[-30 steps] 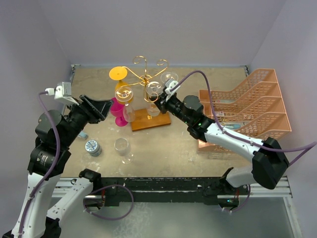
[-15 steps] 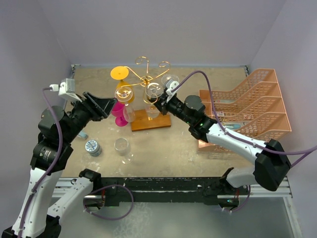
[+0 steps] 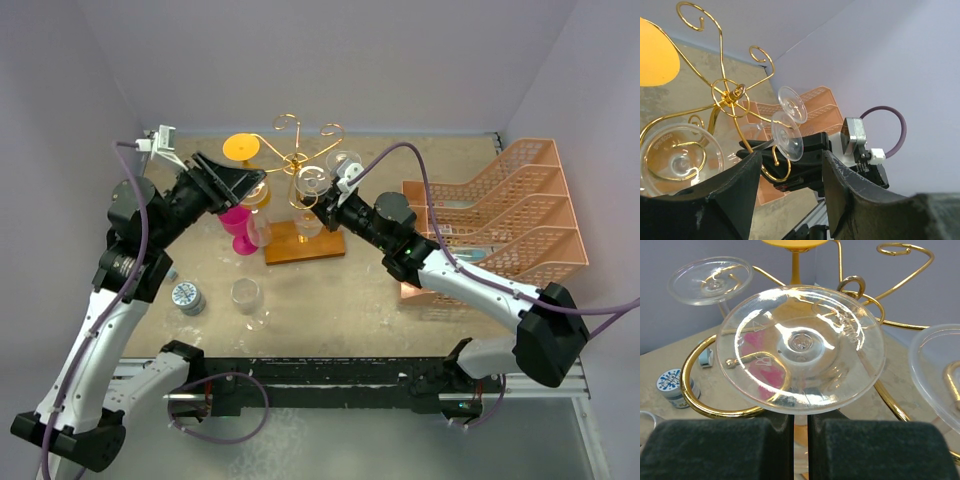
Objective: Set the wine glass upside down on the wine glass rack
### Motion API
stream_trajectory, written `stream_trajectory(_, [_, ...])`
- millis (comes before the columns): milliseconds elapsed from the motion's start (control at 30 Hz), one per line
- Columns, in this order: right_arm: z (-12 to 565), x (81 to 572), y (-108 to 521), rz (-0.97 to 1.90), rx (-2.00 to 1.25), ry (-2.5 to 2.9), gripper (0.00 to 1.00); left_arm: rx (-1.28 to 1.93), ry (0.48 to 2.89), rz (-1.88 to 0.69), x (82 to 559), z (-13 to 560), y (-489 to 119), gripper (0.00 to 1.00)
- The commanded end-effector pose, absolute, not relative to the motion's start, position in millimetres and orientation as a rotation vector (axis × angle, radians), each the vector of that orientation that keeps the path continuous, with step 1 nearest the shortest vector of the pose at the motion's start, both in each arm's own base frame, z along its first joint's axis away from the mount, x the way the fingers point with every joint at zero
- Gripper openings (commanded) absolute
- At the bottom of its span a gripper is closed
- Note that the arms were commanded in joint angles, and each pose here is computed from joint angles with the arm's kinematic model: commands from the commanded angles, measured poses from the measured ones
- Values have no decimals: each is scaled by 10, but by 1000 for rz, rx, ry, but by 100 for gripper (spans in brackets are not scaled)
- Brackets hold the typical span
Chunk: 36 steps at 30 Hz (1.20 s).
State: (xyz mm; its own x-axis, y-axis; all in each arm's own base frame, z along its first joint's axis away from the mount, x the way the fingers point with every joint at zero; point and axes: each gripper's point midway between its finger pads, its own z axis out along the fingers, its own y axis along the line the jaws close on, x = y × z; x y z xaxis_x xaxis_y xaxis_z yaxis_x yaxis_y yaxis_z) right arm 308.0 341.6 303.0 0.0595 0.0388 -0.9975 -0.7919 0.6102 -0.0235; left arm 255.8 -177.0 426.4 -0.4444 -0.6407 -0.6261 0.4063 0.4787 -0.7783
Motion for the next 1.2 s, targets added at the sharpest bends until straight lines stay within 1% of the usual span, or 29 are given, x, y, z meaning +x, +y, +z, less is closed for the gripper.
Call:
stream_trajectory(0, [3601, 2982, 3428, 768, -660, 1209, 0, -215, 1579, -1299, 2602, 4463, -1905, 49])
stream_trajectory(200, [3572, 2976, 3454, 782, -666, 1206, 0, -177, 1691, -1248, 2669, 4245, -2310, 48])
stream_trajectory(400, [3575, 2932, 3489, 805, -689, 1189, 0, -229, 1735, -1214, 2828, 4090, -2372, 47])
stream_trajectory(500, [3551, 2916, 3487, 807, -695, 1191, 0, -249, 1734, -1220, 2873, 4087, -2392, 44])
stream_trajectory(733, [3532, 2887, 3483, 806, -714, 1182, 0, -287, 1724, -1239, 2972, 4127, -2438, 31])
stream_trajectory(867, [3515, 2887, 3495, 807, -721, 1184, 0, -284, 1746, -1259, 2980, 4084, -2490, 29])
stream_trajectory(967, [3519, 2886, 3507, 809, -728, 1179, 0, -277, 1756, -1281, 2977, 4072, -2534, 23])
stream_trajectory(1067, [3537, 2874, 3510, 813, -729, 1172, 0, -270, 1759, -1295, 2976, 4076, -2560, 13])
stream_trajectory(1133, [3541, 2864, 3497, 815, -726, 1172, 0, -275, 1757, -1302, 2975, 4084, -2565, 1])
stream_trajectory(1167, [3548, 2859, 3484, 816, -719, 1171, 0, -277, 1754, -1309, 2970, 4094, -2567, 0])
